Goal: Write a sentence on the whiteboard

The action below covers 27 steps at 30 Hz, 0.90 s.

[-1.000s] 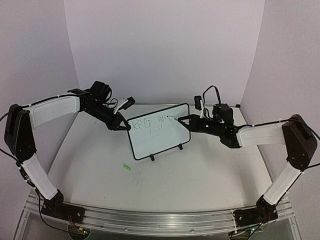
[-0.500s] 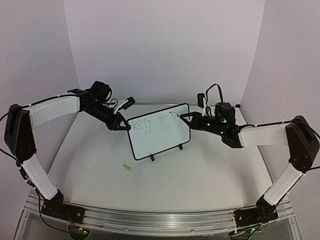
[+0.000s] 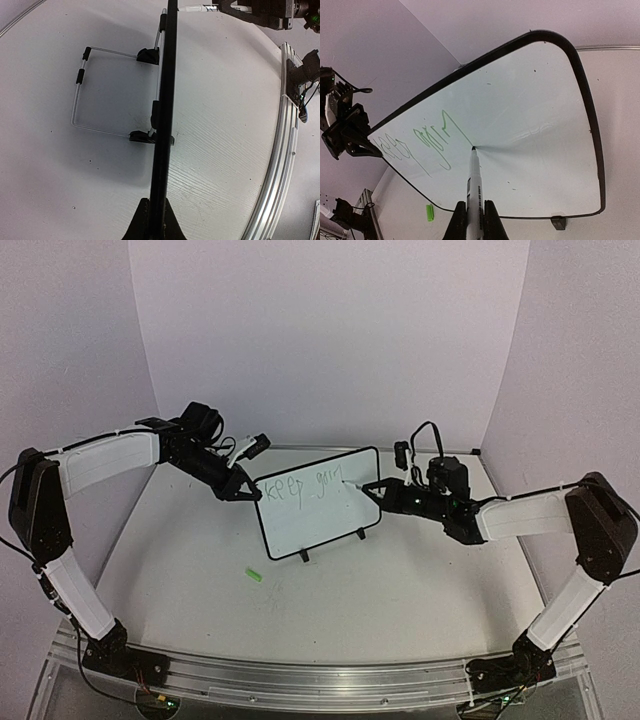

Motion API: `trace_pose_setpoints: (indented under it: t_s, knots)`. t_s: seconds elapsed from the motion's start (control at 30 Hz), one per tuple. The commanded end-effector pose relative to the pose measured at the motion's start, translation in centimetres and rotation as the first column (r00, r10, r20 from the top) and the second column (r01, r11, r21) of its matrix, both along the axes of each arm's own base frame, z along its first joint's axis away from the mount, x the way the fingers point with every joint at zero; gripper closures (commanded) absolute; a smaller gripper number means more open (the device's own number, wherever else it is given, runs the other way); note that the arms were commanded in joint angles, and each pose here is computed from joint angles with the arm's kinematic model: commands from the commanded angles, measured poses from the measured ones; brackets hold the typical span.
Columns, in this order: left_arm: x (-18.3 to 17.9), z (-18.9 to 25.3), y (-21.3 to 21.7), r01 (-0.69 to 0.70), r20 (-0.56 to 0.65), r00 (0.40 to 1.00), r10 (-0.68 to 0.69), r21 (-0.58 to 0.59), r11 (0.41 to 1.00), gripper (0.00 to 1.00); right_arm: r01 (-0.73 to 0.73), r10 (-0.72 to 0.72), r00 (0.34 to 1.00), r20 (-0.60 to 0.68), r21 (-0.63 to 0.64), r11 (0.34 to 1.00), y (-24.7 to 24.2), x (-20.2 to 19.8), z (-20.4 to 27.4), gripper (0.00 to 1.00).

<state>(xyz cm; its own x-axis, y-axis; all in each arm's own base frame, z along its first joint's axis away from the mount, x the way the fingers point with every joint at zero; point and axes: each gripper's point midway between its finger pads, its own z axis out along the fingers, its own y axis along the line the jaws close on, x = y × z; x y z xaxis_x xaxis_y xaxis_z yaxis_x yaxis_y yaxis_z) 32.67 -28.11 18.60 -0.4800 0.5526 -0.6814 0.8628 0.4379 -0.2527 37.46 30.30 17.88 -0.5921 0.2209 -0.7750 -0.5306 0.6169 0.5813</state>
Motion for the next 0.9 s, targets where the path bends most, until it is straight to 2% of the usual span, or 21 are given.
trace_pose_setpoints:
  t_s: [0.0,0.3,0.87]
  knots:
    - [0.7,-1.6,0.8,-0.012,0.016,1.0,0.011,0.082,0.997,1.0,0.021,-0.021,0.999,0.024,0.016,1.0,-0.3,0.4,0.8,1.0]
    - [0.7,-1.5,0.8,-0.011,0.018,1.0,0.01,0.081,0.997,1.0,0.013,-0.018,0.997,0.078,0.061,0.998,-0.8,-0.2,3.9,1.0]
    - [0.7,-1.6,0.8,-0.011,0.015,1.0,0.01,0.082,0.997,1.0,-0.014,0.005,0.997,0.079,0.114,0.993,-0.7,1.6,4.4,1.0]
